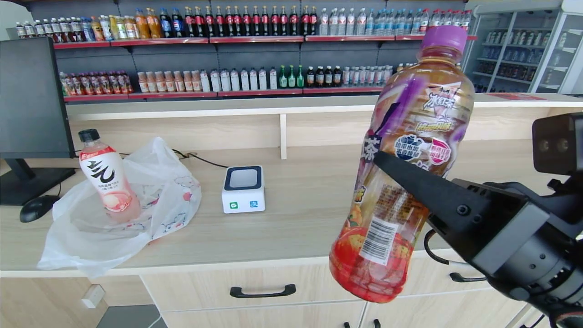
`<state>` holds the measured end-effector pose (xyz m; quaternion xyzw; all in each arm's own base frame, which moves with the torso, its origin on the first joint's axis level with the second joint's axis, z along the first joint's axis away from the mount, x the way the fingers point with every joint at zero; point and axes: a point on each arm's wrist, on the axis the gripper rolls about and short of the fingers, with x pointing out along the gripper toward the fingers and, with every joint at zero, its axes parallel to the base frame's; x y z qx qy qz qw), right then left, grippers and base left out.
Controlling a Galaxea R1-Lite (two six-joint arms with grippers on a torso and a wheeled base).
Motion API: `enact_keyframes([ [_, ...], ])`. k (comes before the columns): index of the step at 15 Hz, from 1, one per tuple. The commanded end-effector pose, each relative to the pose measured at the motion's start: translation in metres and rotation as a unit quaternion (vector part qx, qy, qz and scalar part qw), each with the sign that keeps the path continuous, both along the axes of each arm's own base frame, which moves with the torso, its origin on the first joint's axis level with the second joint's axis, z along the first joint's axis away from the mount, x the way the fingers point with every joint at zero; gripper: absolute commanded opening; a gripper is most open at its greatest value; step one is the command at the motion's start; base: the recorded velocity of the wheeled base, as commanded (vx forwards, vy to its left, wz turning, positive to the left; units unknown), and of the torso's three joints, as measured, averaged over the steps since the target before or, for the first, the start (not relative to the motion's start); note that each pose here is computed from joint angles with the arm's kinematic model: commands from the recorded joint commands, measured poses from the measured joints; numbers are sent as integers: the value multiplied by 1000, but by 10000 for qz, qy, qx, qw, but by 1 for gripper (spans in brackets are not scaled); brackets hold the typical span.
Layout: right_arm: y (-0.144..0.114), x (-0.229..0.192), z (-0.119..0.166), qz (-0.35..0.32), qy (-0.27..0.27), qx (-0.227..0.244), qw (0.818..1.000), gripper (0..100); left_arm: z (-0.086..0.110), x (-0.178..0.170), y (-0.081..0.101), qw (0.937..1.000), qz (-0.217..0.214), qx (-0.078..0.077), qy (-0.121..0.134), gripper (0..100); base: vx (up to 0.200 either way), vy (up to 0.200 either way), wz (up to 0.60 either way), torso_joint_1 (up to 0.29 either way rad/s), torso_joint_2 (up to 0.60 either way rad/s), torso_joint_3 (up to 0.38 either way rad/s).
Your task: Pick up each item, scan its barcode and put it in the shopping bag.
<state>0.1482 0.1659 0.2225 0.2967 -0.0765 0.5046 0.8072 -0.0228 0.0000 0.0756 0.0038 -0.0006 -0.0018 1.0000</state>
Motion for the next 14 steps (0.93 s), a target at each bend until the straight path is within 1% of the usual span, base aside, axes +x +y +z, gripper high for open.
enact_keyframes([
  [1, 2, 2, -1, 6, 10, -14, 10000, 0, 0, 0, 0, 10000, -5, 0, -1, 100, 0, 0, 0, 0, 0, 0],
  [6, 0, 3, -4, -88, -15, -108, 9999, 0, 0, 0, 0, 10000, -5, 0, -1, 100, 0, 0, 0, 0, 0, 0],
  [9, -2, 4, -12, -294, -151, -393, 9987, 0, 0, 0, 0, 10000, -5, 8, 6, 100, 0, 0, 0, 0, 0, 0],
  [11, -19, 11, -30, -886, -317, -1003, 9905, 0, 0, 0, 0, 10000, -5, 0, 6, 100, 0, 0, 0, 0, 0, 0],
  [12, -26, 18, -35, -1214, -446, -1243, 9838, 0, 0, 0, 0, 10000, -5, 0, 6, 100, 0, 0, 0, 0, 0, 0],
  [14, -45, 41, -42, -2032, -671, -1729, 9614, 0, 0, 0, 0, 10000, -5, 0, 6, 100, 0, 0, 0, 0, 0, 0],
])
